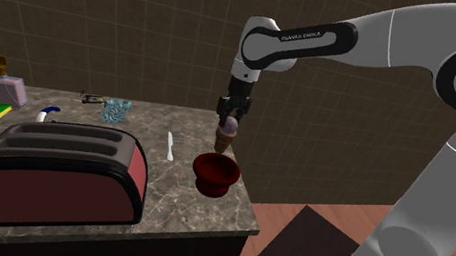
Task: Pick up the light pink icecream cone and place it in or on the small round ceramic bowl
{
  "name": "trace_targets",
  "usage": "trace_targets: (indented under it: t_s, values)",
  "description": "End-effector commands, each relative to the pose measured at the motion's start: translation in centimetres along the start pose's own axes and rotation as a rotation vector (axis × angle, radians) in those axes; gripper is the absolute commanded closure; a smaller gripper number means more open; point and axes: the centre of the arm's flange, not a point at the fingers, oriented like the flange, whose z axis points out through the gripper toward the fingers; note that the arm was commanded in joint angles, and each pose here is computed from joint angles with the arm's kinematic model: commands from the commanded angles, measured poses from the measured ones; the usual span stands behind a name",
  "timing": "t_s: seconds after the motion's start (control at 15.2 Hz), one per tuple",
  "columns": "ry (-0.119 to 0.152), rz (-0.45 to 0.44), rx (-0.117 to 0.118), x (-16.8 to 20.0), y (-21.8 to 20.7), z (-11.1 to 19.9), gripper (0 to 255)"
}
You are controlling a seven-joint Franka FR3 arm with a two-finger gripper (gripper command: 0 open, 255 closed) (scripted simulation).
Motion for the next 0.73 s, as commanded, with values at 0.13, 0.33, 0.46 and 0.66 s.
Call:
trace_targets:
  t_s: [0.13,0.33,0.46,0.66]
  values:
    - [0.001,0.0,0.0,0.0,0.1,2.1,255]
    - [0.001,0.0,0.0,0.1,0.2,3.7,255]
    - [0.001,0.0,0.0,0.1,0.3,4.7,255]
    - [0.001,0.0,0.0,0.1,0.5,6.3,255]
